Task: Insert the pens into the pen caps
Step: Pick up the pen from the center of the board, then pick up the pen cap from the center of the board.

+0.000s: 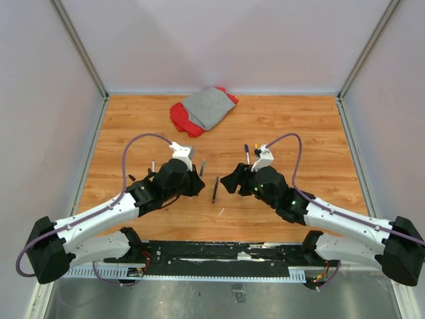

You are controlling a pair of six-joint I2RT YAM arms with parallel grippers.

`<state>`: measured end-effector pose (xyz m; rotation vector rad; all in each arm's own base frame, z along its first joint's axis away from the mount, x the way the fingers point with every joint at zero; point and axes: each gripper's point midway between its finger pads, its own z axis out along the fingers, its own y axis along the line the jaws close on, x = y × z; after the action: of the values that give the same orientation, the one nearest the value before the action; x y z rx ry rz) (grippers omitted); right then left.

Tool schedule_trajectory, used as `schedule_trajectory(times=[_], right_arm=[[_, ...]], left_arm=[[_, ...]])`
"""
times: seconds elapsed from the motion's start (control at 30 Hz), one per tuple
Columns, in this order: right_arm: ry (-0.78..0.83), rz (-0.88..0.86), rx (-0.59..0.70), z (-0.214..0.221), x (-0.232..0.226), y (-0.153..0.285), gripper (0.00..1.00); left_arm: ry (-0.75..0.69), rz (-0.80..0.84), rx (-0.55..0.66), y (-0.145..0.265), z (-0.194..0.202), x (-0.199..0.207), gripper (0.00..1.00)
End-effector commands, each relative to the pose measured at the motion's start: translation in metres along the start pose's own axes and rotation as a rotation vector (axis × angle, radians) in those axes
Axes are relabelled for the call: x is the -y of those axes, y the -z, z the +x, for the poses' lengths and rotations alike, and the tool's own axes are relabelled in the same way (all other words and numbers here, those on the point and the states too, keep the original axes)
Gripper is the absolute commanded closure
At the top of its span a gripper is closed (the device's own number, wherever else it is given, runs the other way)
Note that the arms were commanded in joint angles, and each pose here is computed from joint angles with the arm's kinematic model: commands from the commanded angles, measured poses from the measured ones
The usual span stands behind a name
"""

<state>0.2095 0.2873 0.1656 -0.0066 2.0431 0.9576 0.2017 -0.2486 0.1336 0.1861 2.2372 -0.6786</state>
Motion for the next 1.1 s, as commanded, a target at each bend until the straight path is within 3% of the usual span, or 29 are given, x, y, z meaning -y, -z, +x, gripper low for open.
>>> schedule_trajectory(times=[0.0, 0.2, 0.43, 0.77, 1.07], right_arm=[[0.146, 0.227, 0.012, -0.013, 0.037, 0.016, 0.33], [0.164, 0.342, -0.066, -0.02, 0.03, 0.003, 0.3], [0.21, 0.41, -0.223, -0.002, 0.008, -0.052, 0.28], [0.286, 0.537, -0.382, 0.043, -0.012, -0.121, 0.3], [0.247, 0.555, -0.466, 0.088, -0.006, -0.149, 0.38]], left_arm=[[0.02, -0.028, 0.102, 0.022, -0.056, -0.021, 1.0], [-0.009, -0.12, 0.273, 0.075, -0.111, -0.045, 1.0], [-0.031, -0.143, 0.381, 0.138, -0.127, -0.048, 1.0], [-0.02, -0.214, 0.401, 0.157, -0.123, -0.064, 0.99], [0.033, -0.22, 0.497, 0.173, -0.125, -0.071, 0.99]])
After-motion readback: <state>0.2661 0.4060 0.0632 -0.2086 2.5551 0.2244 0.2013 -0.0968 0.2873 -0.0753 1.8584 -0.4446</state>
